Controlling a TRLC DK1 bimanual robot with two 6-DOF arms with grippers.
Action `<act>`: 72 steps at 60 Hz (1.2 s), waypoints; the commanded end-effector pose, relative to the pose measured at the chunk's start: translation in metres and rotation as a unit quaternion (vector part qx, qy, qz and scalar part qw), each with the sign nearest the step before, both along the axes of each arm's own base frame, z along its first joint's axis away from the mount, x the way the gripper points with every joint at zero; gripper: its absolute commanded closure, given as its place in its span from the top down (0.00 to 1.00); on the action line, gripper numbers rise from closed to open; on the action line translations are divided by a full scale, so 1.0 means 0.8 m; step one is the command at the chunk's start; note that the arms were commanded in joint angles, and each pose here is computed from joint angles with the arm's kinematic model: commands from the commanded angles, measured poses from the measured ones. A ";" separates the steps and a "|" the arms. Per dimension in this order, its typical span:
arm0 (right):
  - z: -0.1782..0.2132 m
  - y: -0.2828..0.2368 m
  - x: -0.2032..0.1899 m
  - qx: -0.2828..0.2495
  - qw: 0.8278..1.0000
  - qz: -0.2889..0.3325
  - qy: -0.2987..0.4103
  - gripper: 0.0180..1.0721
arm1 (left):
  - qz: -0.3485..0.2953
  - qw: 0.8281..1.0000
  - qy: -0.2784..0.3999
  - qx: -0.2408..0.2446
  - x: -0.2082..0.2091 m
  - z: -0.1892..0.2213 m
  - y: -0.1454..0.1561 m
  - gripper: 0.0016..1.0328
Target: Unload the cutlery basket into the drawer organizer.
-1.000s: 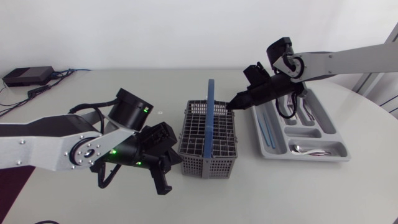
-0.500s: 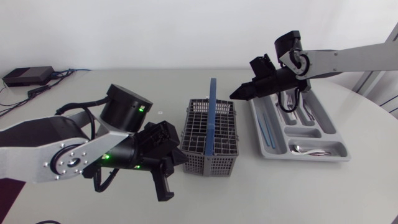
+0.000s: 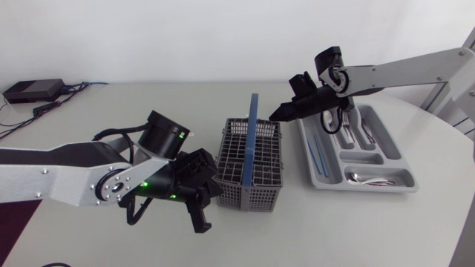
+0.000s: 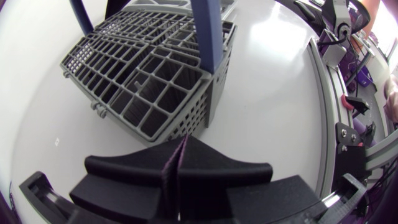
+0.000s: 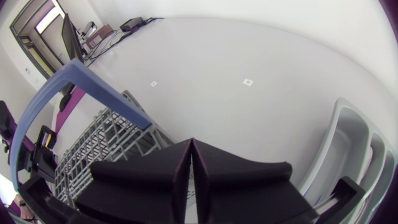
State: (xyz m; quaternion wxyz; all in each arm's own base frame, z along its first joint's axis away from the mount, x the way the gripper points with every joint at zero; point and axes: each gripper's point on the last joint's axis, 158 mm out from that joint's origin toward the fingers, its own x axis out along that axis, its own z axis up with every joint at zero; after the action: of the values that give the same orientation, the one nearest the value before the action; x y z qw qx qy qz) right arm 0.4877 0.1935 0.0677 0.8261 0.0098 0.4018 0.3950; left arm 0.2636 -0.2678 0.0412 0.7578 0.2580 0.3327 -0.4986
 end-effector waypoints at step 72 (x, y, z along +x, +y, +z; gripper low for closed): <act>-0.004 0.017 -0.107 -0.029 0.999 0.034 0.007 0.08 | 0.109 0.993 -0.046 -0.017 0.113 0.016 0.077 0.14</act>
State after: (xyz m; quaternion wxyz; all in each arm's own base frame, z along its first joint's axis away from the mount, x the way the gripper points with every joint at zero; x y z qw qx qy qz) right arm 0.4304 0.1824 0.0585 0.8267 -0.0274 0.4177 0.3758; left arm 0.3335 -0.2060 0.0515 0.8206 0.2238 0.3313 -0.4082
